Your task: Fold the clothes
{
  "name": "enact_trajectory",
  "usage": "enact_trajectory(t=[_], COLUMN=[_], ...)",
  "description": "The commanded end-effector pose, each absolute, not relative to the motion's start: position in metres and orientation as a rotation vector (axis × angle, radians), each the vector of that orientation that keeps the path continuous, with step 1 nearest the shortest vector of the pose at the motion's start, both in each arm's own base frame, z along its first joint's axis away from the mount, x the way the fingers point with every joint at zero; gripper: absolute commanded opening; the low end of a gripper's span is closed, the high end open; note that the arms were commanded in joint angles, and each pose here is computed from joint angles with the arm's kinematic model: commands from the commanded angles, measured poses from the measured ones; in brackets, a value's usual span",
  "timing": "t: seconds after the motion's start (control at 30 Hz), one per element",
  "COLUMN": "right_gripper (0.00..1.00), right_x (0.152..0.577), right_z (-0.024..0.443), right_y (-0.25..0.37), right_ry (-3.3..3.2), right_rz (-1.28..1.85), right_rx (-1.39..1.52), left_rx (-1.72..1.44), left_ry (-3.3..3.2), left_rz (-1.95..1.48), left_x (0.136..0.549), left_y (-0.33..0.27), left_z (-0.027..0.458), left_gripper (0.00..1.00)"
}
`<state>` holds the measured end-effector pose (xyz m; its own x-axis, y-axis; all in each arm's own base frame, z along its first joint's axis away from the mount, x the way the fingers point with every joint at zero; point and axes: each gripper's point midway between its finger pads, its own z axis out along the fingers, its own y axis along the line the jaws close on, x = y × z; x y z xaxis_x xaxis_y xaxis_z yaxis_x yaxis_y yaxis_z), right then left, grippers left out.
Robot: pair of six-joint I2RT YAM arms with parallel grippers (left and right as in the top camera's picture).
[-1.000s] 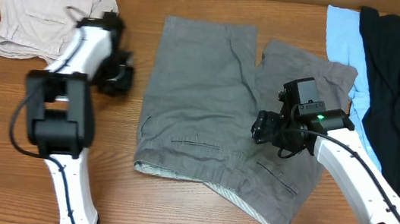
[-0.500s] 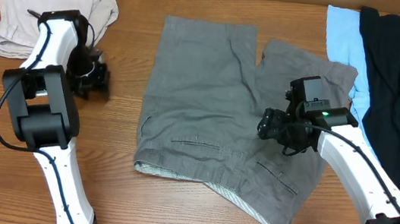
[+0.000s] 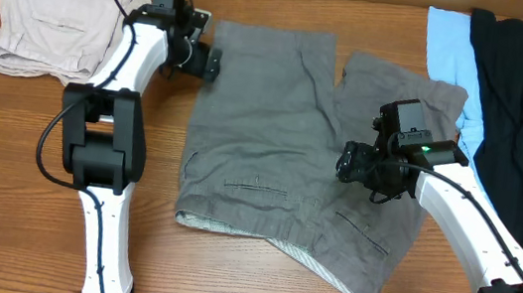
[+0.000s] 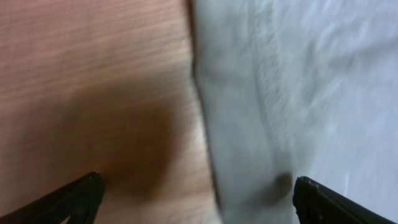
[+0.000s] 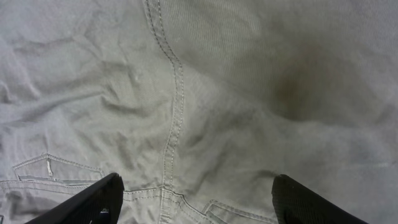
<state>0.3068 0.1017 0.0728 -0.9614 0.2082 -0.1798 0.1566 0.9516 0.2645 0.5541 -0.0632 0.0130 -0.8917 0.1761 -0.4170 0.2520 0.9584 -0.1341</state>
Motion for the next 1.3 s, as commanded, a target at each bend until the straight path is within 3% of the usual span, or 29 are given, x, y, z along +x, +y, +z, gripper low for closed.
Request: enact_trajectory(t=[0.0, 0.23, 0.43, 0.67, 0.73, 0.8, 0.9, 0.93, 1.03, 1.27], right_gripper=[0.80, 0.80, 0.79, 0.79, 0.79, 0.79, 0.79, 0.79, 0.79, 0.73], right_x=[0.315, 0.315, 0.316, 0.315, 0.314, 0.314, 0.313, 0.313, 0.311, 0.318], right_z=[0.079, 0.079, 0.079, 0.079, 0.079, 0.079, 0.078, 0.078, 0.078, 0.079], right_y=[0.102, 0.102, 0.102, 0.102, 0.101, 0.101, 0.101, 0.101, 0.101, 0.102], right_ry=[2.872, 2.872, 2.869, 2.875, 2.877, 2.877, 2.881, 2.884, 2.890, 2.865], right_rz=[0.366, 0.366, 0.367, 0.366, 0.365, 0.365, 0.363, 0.363, 0.360, 0.367], right_rx=[0.259, 0.259, 0.258, 0.260, 0.261, 0.261, 0.262, 0.262, 0.264, 0.257], left_rx=[0.317, 0.257, 0.320, 0.472, 0.476, 0.451, 0.330, 0.285, 0.131, -0.349], left_ry=[2.657, 2.647, 2.675, 2.738, 2.757, 2.776, 2.811, 2.827, 2.904, 3.180], left_rz=[-0.283, -0.302, -0.276, -0.134, -0.045, 0.030, 0.107, 0.129, 0.188, 0.349], left_x=[0.564, 0.572, 0.565, 0.544, 0.541, 0.539, 0.537, 0.535, 0.522, 0.450], left_y=[-0.073, -0.078, -0.095, -0.115, -0.109, -0.100, -0.080, -0.072, -0.042, 0.063], left_z=[-0.002, -0.020, -0.033, -0.043, -0.045, -0.046, -0.047, -0.048, -0.047, -0.037], left_gripper=[1.00, 0.90, 0.68, 0.65, 0.54, 0.29, 0.07, 0.04, 0.04, 0.04])
